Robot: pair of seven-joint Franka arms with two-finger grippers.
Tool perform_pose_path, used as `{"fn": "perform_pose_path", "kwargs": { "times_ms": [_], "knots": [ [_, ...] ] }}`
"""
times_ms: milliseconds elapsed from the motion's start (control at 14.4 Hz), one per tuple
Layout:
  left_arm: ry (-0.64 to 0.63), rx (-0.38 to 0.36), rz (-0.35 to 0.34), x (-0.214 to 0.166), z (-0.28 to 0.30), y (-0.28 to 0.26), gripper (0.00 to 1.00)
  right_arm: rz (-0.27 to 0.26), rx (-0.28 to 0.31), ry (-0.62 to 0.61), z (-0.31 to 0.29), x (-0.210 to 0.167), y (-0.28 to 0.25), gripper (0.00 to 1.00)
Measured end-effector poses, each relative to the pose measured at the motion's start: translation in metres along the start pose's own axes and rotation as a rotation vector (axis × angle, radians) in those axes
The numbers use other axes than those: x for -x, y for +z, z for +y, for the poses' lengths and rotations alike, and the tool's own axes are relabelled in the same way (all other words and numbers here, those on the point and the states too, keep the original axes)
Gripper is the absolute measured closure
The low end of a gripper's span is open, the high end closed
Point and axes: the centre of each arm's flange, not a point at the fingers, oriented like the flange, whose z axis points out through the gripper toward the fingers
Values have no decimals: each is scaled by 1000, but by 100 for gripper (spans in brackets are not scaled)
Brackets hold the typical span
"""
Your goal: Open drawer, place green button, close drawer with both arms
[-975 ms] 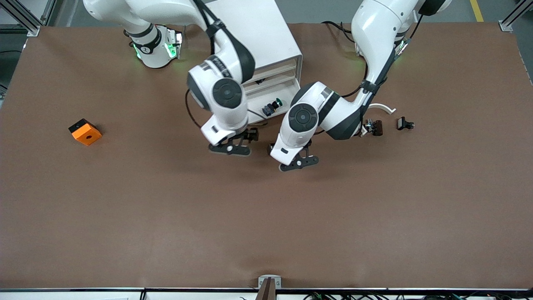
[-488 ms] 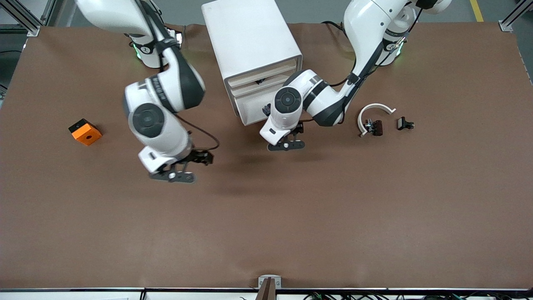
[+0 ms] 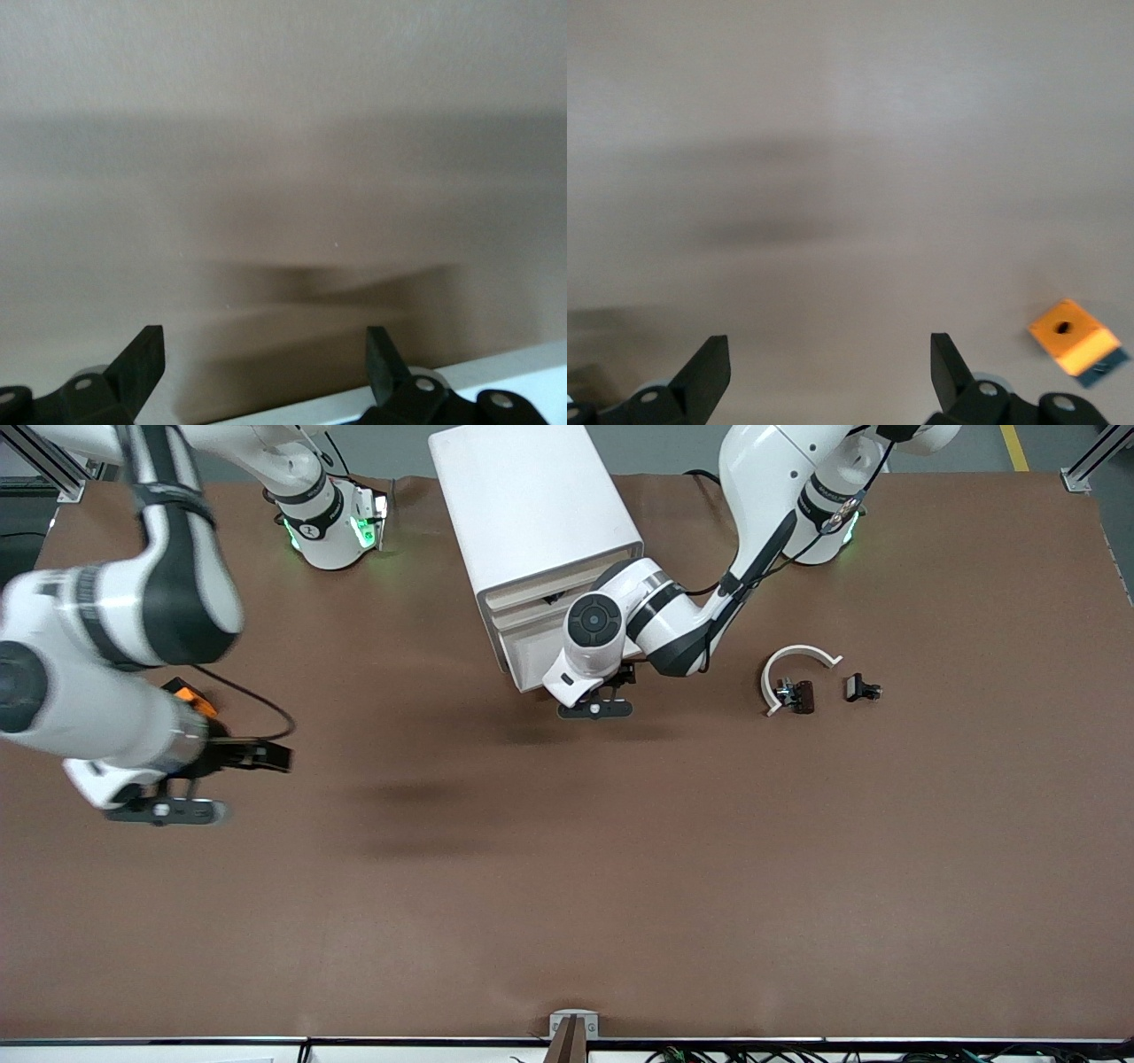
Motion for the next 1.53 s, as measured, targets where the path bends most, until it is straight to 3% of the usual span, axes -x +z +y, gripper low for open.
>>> {"fn": "perform_pose_path", "kwargs": {
  "times_ms": [348, 906, 1533],
  "knots": [
    [-44, 39, -89, 24, 11, 9, 0, -24, -20, 32, 91, 16, -33, 0],
    [-132, 95, -239, 42, 20, 32, 0, -73, -6, -2, 102, 41, -53, 0],
    [-197, 126, -304, 45, 22, 38, 0, -99, -8, 3, 109, 75, -51, 0]
  ]
}}
